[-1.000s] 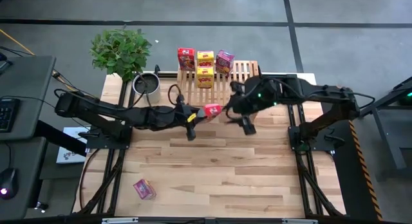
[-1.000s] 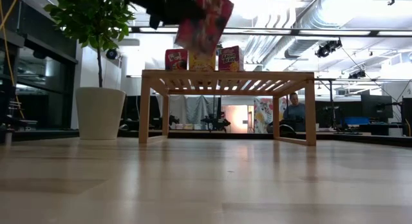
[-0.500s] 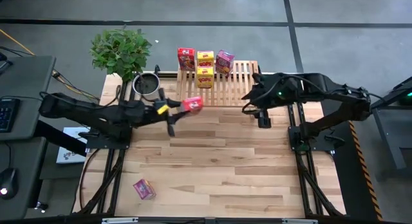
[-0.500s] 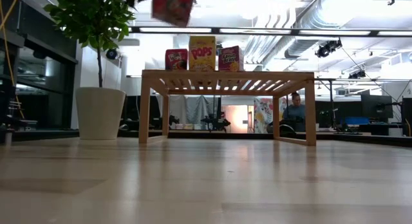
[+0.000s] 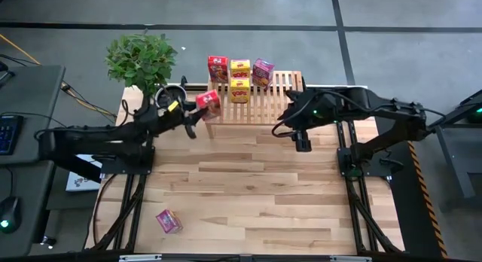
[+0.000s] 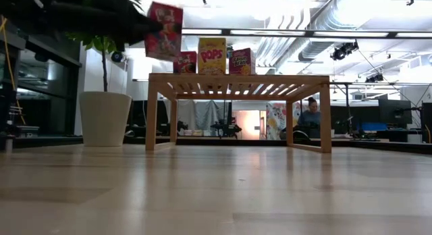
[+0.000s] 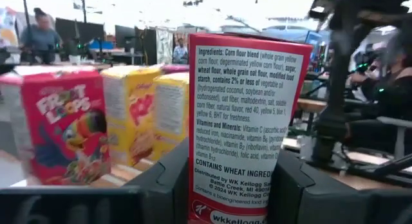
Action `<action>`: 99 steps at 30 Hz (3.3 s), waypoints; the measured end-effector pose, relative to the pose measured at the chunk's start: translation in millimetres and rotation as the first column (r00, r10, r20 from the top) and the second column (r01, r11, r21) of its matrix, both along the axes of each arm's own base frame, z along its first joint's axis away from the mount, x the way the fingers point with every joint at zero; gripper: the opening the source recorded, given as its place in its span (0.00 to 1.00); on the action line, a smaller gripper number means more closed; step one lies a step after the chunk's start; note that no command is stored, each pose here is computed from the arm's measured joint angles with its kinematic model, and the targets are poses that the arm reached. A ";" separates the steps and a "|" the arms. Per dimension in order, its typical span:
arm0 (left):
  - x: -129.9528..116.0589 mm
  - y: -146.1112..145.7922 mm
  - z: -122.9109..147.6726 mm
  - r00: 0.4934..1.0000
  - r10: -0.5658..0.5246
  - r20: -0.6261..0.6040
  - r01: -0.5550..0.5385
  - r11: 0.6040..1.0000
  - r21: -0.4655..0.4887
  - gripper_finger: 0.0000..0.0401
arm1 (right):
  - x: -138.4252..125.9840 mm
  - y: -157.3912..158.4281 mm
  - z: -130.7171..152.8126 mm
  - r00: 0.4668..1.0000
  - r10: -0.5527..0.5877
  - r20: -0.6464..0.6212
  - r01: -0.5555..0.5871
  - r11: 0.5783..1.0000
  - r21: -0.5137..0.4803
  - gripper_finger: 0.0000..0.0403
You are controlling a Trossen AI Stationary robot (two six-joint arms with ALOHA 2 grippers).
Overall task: Stack cereal on shelf
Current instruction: Align the red cereal box with the other red cereal box on the shelf, then align the violet cereal box with the other violet cereal box on the shelf
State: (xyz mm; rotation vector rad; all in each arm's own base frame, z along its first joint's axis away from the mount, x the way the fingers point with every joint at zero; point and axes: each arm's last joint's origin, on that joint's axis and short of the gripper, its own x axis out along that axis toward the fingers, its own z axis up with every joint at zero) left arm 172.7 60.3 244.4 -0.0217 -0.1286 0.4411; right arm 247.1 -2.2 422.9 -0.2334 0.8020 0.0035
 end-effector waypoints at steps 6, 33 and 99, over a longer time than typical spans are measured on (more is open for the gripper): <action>4.1 39.0 3.8 0.999 0.049 -0.017 -0.049 0.999 -0.023 0.32 | 3.0 0.3 -1.6 1.000 0.008 -0.004 -0.008 1.000 0.008 0.54; 31.4 91.8 -13.4 0.981 0.126 -0.145 -0.135 0.989 -0.057 0.47 | 3.6 0.5 -1.0 1.000 0.018 0.004 -0.018 1.000 0.007 0.54; 4.6 -22.5 31.5 0.928 -0.351 -0.129 0.330 0.931 -0.156 0.56 | 0.6 -1.9 -3.7 0.999 -0.019 -0.040 0.017 0.998 -0.068 0.54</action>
